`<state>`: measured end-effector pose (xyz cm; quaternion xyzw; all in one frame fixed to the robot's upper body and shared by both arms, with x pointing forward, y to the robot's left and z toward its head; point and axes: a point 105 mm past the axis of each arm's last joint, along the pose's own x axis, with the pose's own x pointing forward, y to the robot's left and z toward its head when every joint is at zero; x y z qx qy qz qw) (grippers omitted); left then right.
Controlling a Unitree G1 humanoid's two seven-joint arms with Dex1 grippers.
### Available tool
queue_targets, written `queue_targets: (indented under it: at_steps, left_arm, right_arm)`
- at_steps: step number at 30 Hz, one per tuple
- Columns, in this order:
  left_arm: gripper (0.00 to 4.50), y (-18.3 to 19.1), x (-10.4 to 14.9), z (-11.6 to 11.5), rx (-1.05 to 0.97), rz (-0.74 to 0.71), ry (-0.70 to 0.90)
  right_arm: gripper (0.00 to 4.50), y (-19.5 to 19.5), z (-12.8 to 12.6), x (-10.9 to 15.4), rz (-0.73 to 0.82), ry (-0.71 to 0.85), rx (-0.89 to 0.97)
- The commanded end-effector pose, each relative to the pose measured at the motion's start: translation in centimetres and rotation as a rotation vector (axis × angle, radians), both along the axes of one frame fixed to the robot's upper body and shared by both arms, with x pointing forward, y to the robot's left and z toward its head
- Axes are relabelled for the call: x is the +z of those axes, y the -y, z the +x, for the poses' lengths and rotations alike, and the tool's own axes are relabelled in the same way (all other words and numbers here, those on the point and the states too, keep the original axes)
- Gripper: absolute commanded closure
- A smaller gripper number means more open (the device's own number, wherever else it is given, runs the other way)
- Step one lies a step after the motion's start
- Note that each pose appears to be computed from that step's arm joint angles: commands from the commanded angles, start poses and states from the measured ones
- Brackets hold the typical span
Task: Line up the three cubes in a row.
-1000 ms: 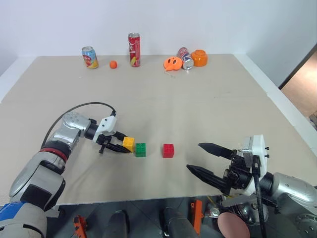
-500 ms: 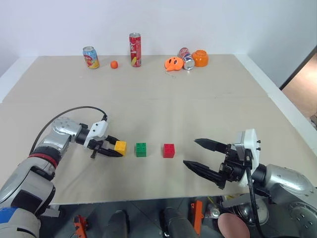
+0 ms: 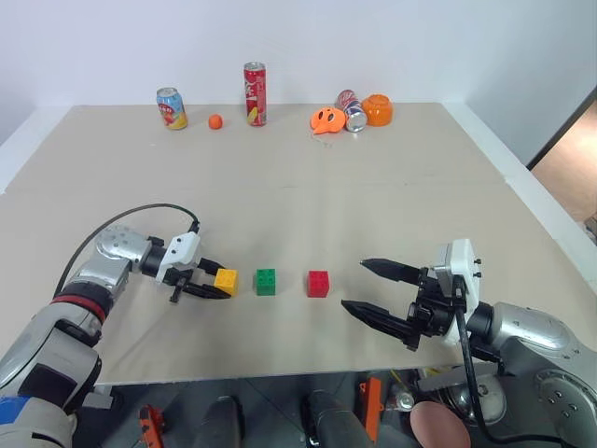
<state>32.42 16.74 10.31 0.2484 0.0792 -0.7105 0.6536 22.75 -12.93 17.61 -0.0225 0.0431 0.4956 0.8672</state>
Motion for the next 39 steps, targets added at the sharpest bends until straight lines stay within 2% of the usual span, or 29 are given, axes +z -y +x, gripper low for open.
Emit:
queue_targets:
  at_steps: [1, 25, 27, 28, 33, 39]
  left_arm:
    - [3.17, -1.0, -0.5, -0.3, 0.015, 0.029, -0.019]
    - [3.17, -3.4, -0.9, -0.8, 0.087, 0.048, -0.023]
    - [2.10, -3.4, -1.2, -0.9, 0.088, 0.066, -0.038]
    - [1.85, -3.5, -1.5, -1.0, 0.087, 0.085, -0.054]
    - [0.05, -3.3, -1.2, -0.8, 0.073, 0.070, -0.004]
    - [0.05, -4.2, -0.5, -0.2, 0.108, 0.088, 0.026]
  right_arm:
    - [0.00, -0.2, -0.1, 0.7, -0.007, 0.038, 0.021]
    - [0.00, -0.5, 0.7, 0.8, -0.014, 0.046, 0.069]
    - [0.00, -0.4, 0.7, 0.8, -0.018, 0.049, 0.066]
    - [0.00, -0.4, 0.7, 0.9, -0.019, 0.051, 0.065]
    - [0.00, -0.4, 0.8, 0.9, -0.018, 0.055, 0.063]
    - [0.00, -0.5, 1.1, 1.2, -0.014, 0.061, 0.072]
